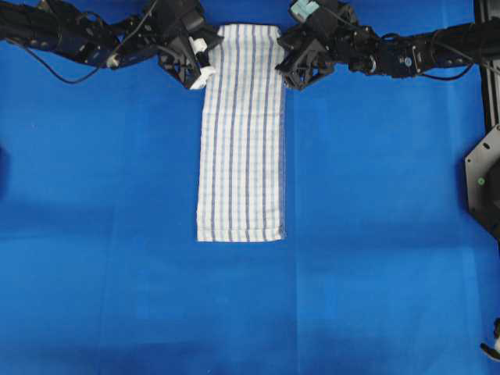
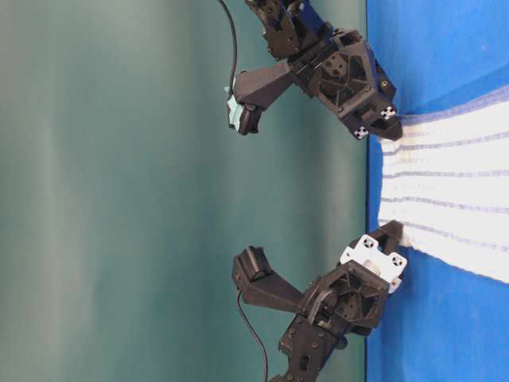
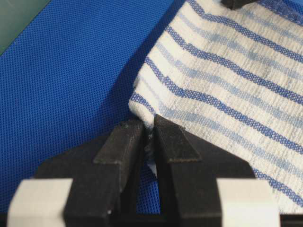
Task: Fold the blue towel.
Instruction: 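Move both grippers to the strip's top corners and grasp them, then fold the top end down toward the bottom end with both grippers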
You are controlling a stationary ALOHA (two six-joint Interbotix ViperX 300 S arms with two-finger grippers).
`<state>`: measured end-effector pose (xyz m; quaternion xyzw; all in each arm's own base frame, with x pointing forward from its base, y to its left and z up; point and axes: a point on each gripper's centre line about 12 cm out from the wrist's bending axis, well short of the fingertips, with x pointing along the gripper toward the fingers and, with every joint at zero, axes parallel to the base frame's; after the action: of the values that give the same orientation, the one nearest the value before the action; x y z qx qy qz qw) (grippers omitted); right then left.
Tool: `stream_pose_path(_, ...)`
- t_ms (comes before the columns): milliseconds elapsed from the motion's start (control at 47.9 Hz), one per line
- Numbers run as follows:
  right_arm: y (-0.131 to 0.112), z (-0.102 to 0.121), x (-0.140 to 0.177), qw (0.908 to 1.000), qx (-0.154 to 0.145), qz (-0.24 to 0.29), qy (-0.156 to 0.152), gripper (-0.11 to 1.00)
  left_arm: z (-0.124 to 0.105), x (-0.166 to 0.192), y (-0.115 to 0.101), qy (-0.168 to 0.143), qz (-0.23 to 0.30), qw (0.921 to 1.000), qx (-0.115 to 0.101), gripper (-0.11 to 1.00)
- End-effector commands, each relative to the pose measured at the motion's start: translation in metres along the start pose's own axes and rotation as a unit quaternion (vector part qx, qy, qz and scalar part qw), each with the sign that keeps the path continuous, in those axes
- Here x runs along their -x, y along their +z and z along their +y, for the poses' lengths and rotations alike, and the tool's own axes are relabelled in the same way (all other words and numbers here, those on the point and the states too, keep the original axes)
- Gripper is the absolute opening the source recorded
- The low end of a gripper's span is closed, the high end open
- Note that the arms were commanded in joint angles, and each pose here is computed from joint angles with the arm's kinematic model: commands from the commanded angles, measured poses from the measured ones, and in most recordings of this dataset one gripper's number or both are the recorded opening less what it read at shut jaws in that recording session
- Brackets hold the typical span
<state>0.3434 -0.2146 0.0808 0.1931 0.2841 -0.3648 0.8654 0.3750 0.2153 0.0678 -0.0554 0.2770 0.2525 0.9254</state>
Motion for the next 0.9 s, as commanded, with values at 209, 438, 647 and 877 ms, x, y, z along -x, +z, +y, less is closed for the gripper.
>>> stream_pose_path(209, 0.011, 0.003, 0.003, 0.9999, 0.0, -0.015, 0.005, 0.07, 0.0, 0.002, 0.015, 0.0, -0.022, 0.9998, -0.001, 0.04)
stream_pose_path(438, 0.026, 0.007, 0.018, 0.9994, 0.001, -0.028, 0.018, 0.07, 0.001, 0.016, 0.03, 0.001, -0.042, 0.9991, -0.002, 0.04)
stream_pose_path(647, 0.037, 0.01, 0.03, 0.9988, 0.0, -0.041, 0.027, 0.07, -0.001, 0.029, 0.038, -0.001, -0.055, 0.9985, -0.004, 0.04)
stream_pose_path(877, 0.035, 0.016, 0.032, 0.9987, 0.004, -0.036, 0.035, 0.07, -0.008, 0.035, 0.038, -0.009, -0.055, 0.9984, -0.007, 0.04)
